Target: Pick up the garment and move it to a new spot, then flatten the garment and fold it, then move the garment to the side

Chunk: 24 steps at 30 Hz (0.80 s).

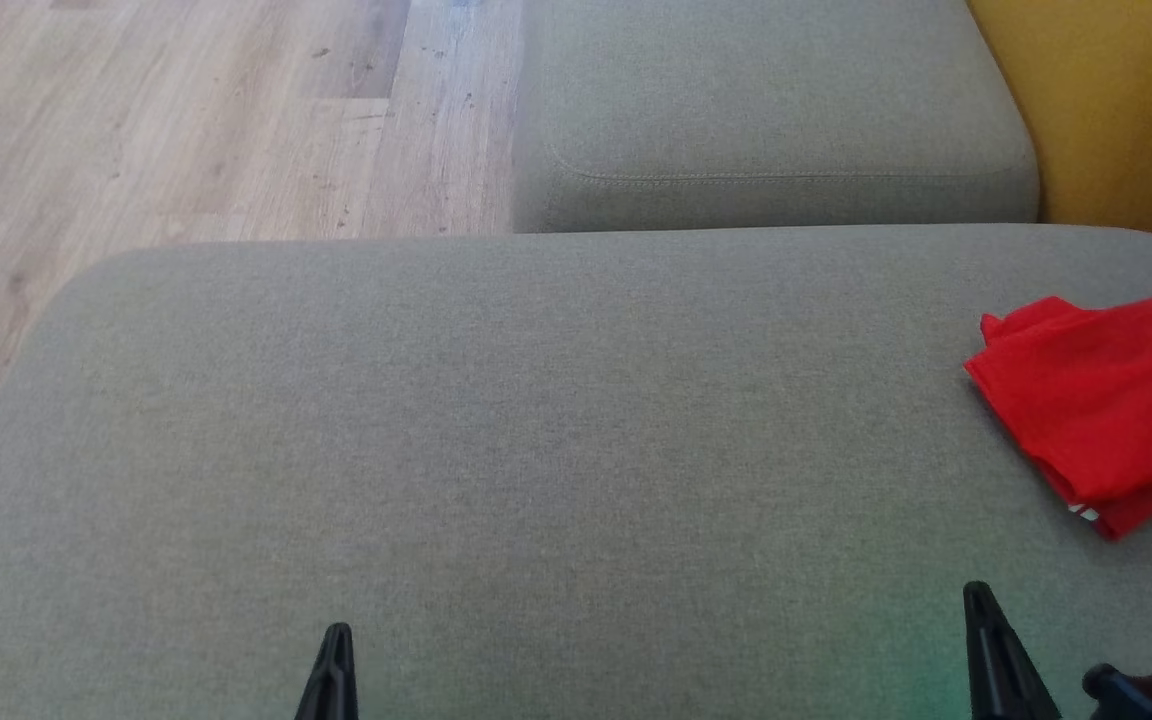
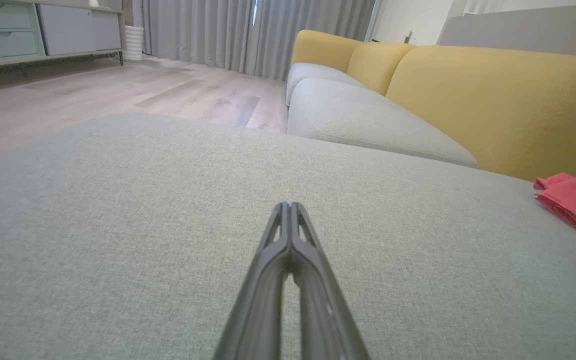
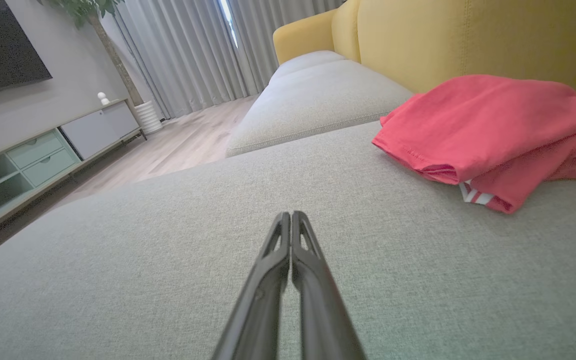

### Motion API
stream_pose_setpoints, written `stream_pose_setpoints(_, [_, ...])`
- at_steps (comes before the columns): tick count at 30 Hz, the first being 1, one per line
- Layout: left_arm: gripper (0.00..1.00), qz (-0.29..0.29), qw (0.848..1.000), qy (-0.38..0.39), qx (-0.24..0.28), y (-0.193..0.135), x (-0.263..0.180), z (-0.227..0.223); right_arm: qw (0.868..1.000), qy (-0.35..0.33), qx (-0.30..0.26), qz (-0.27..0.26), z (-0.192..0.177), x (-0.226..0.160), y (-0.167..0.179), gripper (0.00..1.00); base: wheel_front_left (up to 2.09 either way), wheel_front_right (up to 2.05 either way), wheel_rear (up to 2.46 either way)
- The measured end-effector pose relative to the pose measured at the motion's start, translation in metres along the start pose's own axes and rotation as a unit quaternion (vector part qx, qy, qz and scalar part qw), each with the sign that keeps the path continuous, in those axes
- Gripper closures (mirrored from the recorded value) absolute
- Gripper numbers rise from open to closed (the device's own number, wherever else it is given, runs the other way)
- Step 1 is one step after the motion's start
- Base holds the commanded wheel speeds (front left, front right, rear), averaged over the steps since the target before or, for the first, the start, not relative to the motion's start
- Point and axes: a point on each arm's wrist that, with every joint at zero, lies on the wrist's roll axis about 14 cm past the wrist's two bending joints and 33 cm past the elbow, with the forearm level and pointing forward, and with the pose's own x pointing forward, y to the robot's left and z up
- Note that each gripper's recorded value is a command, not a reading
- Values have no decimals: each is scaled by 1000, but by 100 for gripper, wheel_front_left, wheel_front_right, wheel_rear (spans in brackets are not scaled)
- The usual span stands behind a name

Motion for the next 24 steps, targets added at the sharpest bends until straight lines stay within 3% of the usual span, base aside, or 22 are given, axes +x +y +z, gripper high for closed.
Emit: stream_pose_setpoints(24, [100, 22, 990, 14, -141, 14, 20, 4, 989, -12, 142, -31, 11, 17, -12, 100, 0, 0, 0])
